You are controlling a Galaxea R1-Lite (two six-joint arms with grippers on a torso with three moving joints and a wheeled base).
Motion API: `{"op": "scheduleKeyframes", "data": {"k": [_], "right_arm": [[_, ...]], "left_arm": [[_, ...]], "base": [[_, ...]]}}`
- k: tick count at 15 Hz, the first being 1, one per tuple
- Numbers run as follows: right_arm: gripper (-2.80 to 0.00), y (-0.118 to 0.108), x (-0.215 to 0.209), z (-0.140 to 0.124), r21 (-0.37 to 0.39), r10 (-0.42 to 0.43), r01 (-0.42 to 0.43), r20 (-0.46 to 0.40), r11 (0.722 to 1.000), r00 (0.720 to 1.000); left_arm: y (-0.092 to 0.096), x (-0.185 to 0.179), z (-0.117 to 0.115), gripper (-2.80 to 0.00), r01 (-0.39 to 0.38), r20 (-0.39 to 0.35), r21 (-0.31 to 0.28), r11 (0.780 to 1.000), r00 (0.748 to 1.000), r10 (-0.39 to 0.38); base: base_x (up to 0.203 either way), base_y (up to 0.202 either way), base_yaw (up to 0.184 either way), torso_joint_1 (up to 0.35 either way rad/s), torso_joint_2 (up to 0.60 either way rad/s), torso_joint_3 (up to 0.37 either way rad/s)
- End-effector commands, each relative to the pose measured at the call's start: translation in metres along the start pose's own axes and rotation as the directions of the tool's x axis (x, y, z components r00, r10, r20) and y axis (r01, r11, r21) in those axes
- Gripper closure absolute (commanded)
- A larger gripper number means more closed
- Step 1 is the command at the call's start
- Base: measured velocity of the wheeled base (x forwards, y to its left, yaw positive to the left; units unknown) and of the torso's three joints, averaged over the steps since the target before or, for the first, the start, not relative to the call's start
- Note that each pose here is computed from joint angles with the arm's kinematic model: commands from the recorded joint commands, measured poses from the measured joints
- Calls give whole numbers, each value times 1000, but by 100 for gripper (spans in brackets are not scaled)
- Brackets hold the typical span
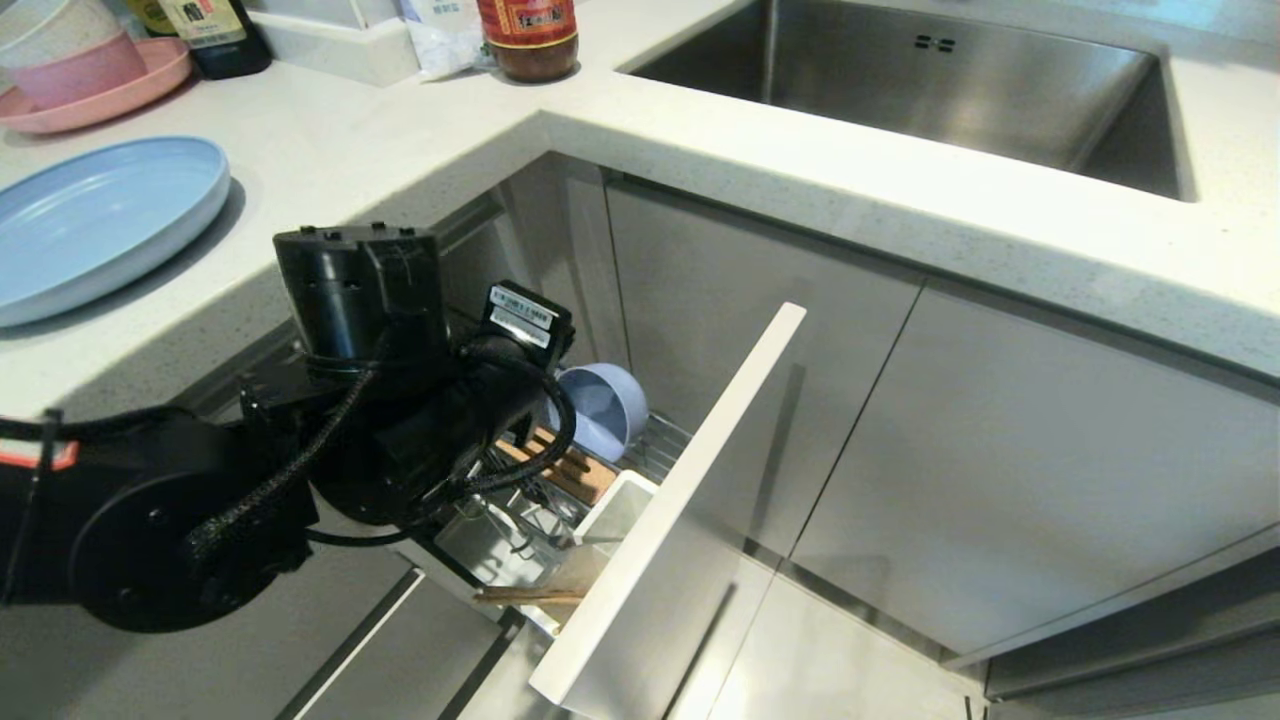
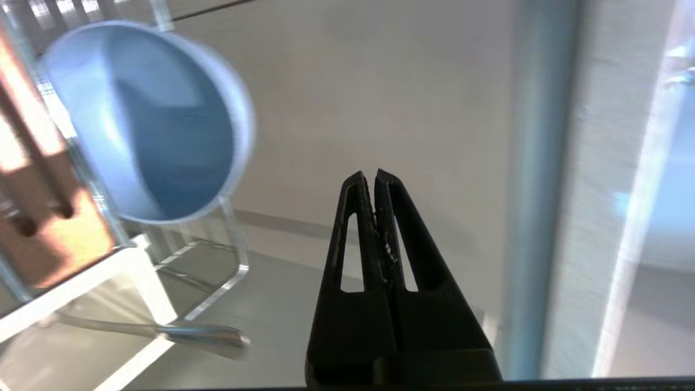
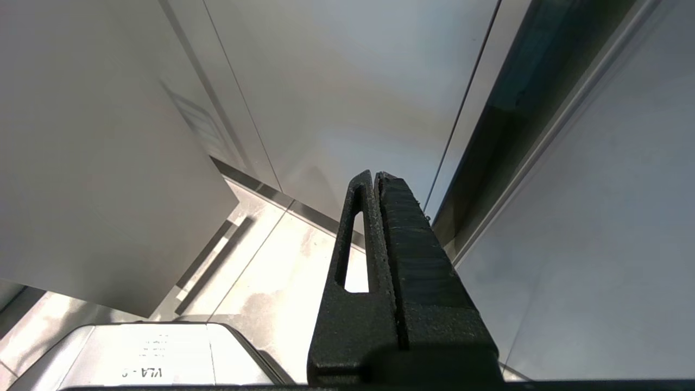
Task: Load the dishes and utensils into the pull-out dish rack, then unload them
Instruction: Pick up the plate and place it in the cupboard
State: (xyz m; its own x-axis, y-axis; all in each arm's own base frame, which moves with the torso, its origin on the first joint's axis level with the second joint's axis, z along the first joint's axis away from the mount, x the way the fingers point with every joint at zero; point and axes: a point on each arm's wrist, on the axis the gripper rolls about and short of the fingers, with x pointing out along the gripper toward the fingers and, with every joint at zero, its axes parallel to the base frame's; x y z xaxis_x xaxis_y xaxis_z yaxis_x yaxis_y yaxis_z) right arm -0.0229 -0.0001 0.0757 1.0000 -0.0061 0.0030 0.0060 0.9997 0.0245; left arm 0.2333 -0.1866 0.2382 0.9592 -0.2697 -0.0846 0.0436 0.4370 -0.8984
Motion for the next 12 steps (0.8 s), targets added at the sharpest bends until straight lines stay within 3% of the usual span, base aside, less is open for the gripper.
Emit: {"op": "scheduleKeyframes", "data": {"k": [1,3,5,7,9,12], "right_arm": [[0,0,0,0,0,0,0,2,1000,1000],[0,0,0,0,0,0,0,1,1000,1000],[0,0,0,0,0,0,0,2,1000,1000],[0,0,0,-1,0,0,0,0,1000,1000],[0,0,0,0,0,0,0,3,1000,1000],[0,0,0,-1,0,0,0,0,1000,1000]], "left_arm": [[-17,-20,6,0,66,8,2,998,998,-66],[-24,-29,9,0,89,14,55,995,996,-90],[-34,-49,22,0,104,26,207,973,993,-111],[-38,-69,35,0,83,14,346,934,995,-94],[-45,-91,52,0,77,19,469,880,995,-97],[-53,-102,84,0,3,136,596,803,985,-105]], "base": [[0,0,0,0,0,0],[0,0,0,0,0,0],[0,0,0,0,0,0],[0,0,0,0,0,0],[0,0,0,0,0,0],[0,0,0,0,0,0]]}}
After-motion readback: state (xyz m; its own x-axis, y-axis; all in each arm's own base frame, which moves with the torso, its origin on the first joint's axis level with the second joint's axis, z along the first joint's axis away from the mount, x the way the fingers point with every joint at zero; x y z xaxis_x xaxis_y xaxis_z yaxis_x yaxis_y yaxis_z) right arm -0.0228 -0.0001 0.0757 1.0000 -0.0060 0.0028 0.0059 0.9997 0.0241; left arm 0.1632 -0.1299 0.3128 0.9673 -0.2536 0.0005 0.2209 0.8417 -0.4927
